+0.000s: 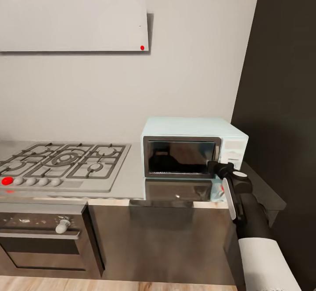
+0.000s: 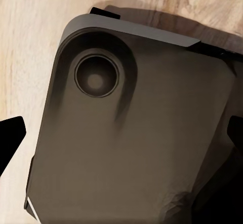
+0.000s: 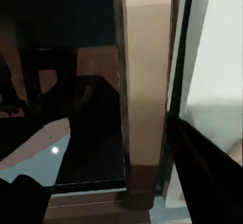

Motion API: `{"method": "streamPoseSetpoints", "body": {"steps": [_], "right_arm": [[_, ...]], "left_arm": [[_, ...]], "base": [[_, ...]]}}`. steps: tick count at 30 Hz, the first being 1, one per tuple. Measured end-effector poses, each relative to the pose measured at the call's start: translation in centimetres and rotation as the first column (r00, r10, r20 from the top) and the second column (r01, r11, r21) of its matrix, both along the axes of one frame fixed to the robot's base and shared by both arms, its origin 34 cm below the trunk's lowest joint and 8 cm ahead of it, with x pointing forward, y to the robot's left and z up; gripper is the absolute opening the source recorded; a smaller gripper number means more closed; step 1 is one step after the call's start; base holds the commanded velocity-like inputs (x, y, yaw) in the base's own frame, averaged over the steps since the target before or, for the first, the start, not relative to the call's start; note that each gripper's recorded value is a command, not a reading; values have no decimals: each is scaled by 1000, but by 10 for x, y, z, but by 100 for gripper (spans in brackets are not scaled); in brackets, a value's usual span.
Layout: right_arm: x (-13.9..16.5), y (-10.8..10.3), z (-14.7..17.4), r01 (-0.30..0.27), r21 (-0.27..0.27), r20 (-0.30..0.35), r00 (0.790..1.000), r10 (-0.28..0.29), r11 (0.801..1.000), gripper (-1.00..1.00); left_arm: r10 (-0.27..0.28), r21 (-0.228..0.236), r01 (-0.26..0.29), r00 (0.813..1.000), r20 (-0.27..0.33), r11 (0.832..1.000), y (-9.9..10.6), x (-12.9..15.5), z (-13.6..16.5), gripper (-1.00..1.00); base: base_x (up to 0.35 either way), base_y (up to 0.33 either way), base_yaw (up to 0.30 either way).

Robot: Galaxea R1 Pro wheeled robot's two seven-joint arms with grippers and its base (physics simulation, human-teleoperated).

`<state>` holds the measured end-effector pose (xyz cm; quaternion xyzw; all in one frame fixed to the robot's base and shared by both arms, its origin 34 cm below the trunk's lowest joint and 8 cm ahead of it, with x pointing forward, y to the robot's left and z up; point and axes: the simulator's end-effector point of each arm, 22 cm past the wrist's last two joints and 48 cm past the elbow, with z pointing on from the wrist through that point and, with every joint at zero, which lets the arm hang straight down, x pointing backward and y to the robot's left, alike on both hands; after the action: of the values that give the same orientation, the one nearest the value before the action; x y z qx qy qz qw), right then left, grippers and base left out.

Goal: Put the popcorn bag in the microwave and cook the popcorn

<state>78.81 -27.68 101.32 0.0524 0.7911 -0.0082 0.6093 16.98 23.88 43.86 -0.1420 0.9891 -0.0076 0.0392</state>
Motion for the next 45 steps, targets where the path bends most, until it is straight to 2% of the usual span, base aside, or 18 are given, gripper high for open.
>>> {"method": "streamPoseSetpoints", "body": {"steps": [3,5,25,38,45], "right_arm": [[-2,-12,1,35,-53,-4,999,-35,998,-100],[-3,-14,2,44,-65,-4,999,-45,997,-100],[1,-13,-2,38,-63,-14,999,-39,997,-100],[2,-3,-3,11,-12,-9,1000,-11,1000,-100],[2,-9,-2,26,-35,-12,1000,-27,999,-100]], "left_arm": [[0,0,0,1000,0,1000,0,0,0,100],[0,0,0,1000,0,1000,0,0,0,100],[3,-1,-3,1000,0,1000,-1,0,0,100],[7,-2,-7,1000,-1,1000,-2,0,0,100],[6,-3,-6,1000,-1,1000,-3,0,0,100]], "base": [[0,0,0],[0,0,0],[-33,0,0],[-173,0,0],[-122,90,0]]}}
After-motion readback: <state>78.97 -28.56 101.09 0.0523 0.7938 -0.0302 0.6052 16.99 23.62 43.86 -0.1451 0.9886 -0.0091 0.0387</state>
